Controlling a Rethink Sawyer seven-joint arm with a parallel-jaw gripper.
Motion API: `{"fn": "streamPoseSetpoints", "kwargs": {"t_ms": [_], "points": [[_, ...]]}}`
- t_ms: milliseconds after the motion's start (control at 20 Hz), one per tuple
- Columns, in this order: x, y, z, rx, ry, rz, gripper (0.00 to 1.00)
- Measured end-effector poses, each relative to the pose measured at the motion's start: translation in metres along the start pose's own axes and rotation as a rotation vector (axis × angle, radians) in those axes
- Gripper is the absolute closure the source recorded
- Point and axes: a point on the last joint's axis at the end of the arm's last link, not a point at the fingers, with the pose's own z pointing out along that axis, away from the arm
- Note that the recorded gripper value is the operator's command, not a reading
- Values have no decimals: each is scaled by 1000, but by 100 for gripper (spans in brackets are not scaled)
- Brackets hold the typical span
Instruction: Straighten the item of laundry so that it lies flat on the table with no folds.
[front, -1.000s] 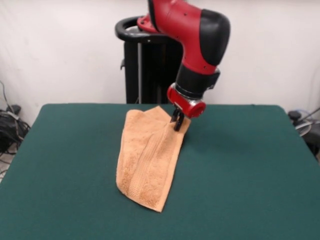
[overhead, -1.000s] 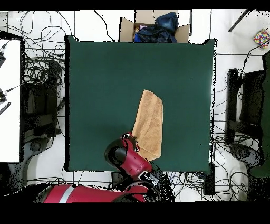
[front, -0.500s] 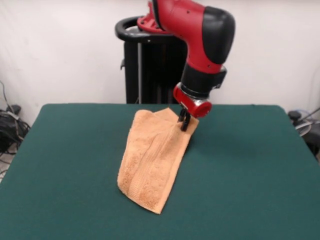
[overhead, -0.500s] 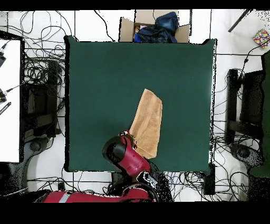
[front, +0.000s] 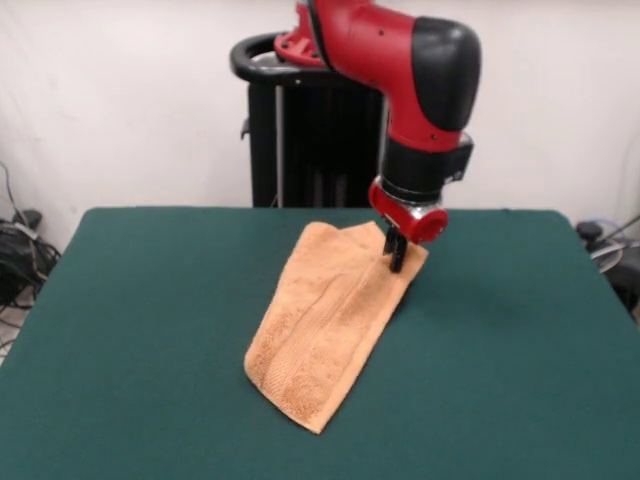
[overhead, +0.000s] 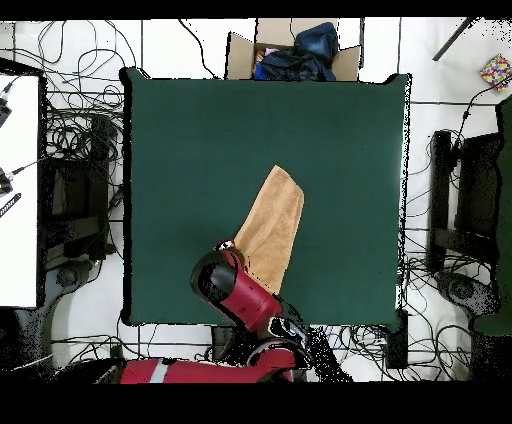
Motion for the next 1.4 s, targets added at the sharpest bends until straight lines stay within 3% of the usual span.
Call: {"fn": "streamPoseSetpoints", "kwargs": {"t_ms": [400,650,1050,1100,1400], "points": [[32,23,-9,-5,-11,1,100],[54,31,-17,4,2,-37,100],[56,29,-19,18,20,-48,100],[55,26,-18,22,14,-64,0],[58,23,-18,24,13,-97,0]]}}
